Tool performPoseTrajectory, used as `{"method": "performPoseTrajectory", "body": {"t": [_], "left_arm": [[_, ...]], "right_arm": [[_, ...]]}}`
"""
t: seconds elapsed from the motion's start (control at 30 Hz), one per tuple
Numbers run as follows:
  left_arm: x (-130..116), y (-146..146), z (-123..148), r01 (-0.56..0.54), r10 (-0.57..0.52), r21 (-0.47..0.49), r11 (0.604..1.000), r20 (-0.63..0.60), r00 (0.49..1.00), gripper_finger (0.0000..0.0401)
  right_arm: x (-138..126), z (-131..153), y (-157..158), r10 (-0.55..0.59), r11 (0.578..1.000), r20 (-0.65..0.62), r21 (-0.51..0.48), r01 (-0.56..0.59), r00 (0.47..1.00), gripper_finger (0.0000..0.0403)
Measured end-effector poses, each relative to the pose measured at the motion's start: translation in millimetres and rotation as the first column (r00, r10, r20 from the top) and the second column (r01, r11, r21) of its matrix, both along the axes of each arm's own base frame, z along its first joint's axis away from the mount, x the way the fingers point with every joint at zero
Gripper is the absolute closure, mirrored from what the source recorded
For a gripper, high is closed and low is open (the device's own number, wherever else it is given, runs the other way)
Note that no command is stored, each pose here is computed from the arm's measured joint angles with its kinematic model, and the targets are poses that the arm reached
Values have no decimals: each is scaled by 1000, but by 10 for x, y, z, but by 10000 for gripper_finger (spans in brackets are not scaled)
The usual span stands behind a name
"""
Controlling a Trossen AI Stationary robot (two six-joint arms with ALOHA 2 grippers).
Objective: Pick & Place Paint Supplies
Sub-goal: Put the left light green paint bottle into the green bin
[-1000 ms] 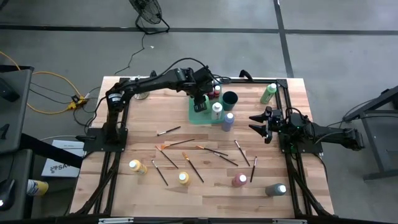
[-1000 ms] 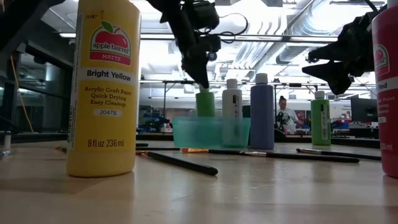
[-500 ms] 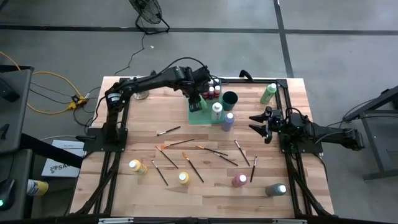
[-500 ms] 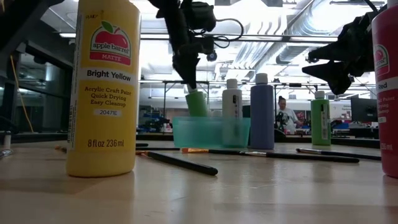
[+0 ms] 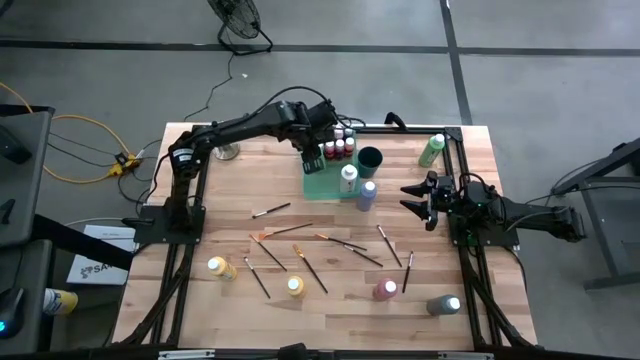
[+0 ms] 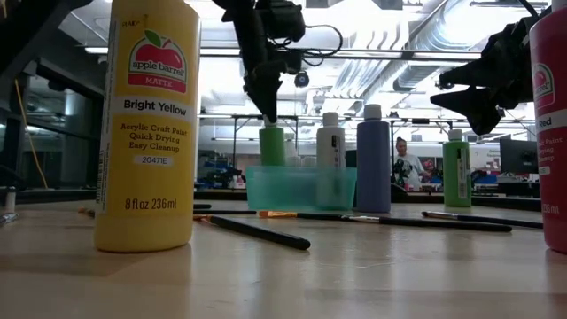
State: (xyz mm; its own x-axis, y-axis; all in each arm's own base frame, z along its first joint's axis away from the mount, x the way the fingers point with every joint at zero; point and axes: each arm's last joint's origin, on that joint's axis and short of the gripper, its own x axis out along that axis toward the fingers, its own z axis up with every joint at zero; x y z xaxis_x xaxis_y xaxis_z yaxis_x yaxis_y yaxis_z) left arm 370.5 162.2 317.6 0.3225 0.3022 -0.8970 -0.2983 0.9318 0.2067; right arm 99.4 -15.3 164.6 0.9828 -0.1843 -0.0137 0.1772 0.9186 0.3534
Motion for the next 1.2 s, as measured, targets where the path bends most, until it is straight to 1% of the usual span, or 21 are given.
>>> {"method": "performPoseTrajectory", "body": {"t": [0.37, 0.57, 0.77, 0.83, 1.03, 1.2], "left_arm": [[-43, 28, -14, -5, 5, 0, 1000, -36, 999, 284], [4, 53, -110, 15, -15, -2, 1000, -67, 998, 284], [15, 57, -115, 18, -18, 1, 1000, -63, 998, 284], [20, 58, -113, 18, -18, 2, 1000, -58, 998, 277], [32, 63, -130, 19, -19, 1, 1000, -56, 998, 232], [41, 67, -126, 19, -19, 5, 1000, -46, 999, 222]], "right_arm": [[0, 0, 0, 0, 1000, 0, 0, 0, 1000, 180], [0, 0, 0, 0, 1000, 0, 0, 0, 1000, 180], [0, 1, -1, -1, 1000, 0, 0, 1, 1000, 180], [0, 1, -1, -1, 1000, 1, 0, 1, 1000, 180], [0, 0, 0, 0, 1000, 0, 0, 0, 1000, 180], [0, 1, 0, 0, 1000, 1, 0, 0, 1000, 180]]}}
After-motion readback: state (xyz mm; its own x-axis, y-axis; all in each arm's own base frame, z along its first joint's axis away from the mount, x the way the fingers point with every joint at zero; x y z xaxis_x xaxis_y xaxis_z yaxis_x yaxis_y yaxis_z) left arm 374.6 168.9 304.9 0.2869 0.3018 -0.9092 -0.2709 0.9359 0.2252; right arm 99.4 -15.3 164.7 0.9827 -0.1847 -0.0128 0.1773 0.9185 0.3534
